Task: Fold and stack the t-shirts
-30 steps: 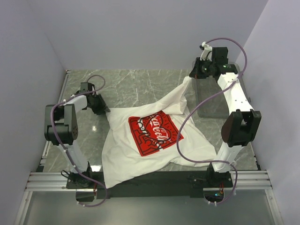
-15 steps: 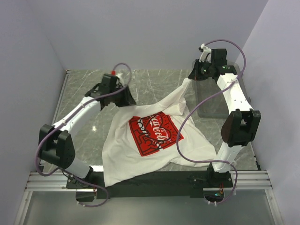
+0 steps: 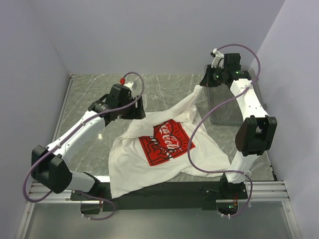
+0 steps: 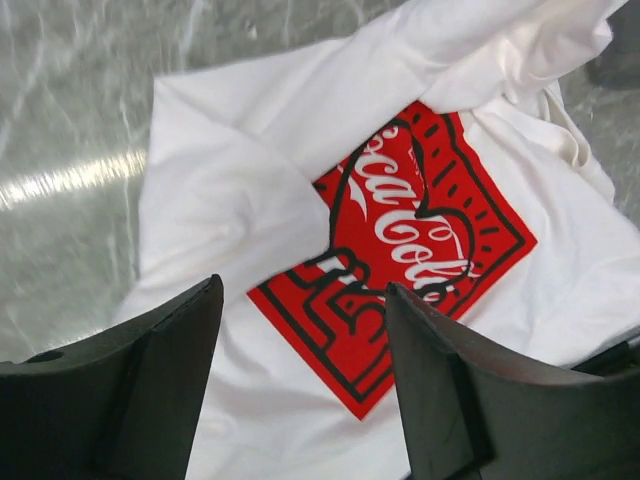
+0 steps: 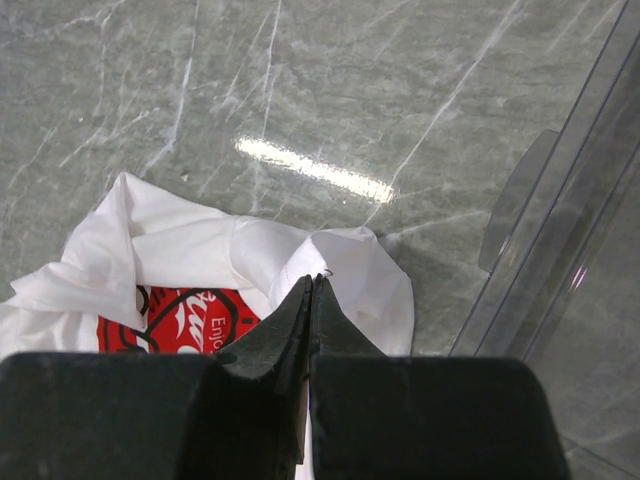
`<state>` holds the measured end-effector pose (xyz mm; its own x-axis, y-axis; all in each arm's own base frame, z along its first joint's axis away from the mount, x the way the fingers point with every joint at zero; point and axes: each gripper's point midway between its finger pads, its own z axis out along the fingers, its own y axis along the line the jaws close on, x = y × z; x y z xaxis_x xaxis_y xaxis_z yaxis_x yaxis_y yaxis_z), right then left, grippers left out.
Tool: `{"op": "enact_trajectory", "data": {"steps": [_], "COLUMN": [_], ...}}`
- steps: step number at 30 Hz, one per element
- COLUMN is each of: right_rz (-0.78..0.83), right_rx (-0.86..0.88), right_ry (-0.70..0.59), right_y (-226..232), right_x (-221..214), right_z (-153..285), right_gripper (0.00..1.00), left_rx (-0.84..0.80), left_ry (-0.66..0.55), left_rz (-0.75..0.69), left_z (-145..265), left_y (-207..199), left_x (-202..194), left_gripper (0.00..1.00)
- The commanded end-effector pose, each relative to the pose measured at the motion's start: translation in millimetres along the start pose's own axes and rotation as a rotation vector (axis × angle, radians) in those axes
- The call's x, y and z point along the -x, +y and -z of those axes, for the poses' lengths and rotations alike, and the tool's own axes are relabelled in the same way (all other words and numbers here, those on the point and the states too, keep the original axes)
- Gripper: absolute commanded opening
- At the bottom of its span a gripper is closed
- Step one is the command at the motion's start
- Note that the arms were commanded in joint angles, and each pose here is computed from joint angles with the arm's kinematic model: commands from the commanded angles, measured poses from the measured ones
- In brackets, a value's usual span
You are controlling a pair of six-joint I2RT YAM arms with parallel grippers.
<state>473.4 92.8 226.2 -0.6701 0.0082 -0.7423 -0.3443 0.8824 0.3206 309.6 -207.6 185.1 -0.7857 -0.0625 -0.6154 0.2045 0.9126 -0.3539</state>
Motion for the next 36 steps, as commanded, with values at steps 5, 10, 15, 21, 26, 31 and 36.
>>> {"op": "enact_trajectory", "data": {"steps": [5, 10, 15, 21, 26, 31, 36], "right_rz": [0.007, 0.001, -0.001, 0.000, -0.004, 0.000, 0.000], "right_rx": [0.032, 0.039, 0.036, 0.034, 0.034, 0.034, 0.036], "right_ry": [-0.009, 0.007, 0.014, 0.015, 0.022, 0.015, 0.016], "right_y": [10, 10, 8, 8, 7, 8, 8], "right_x": [1, -3, -5, -6, -8, -6, -6], "right_z": [0, -5, -7, -6, -8, -7, -7], "right_gripper": [0.00, 0.00, 0.00, 0.00, 0.00, 0.00, 0.00], "left_rx": [-0.098, -0.053, 0.081, 0.165, 0.162, 0.162, 0.207], "left_ry": [0.061, 0.071, 0.096, 0.126, 0.122, 0.155, 0.159], "left_rz": [-0.389, -0.597, -0.570, -0.518, -0.494, -0.474, -0.460], "left_z": [-23, -41, -66, -90, -102, -113, -122], "left_y": [-12, -22, -16, -17, -29, -34, -27], "left_x": [-17, -45, -52, -69, -78, -86, -89], "left_gripper": [0.74, 0.73, 0.62, 0.53, 0.52, 0.52, 0.56]}}
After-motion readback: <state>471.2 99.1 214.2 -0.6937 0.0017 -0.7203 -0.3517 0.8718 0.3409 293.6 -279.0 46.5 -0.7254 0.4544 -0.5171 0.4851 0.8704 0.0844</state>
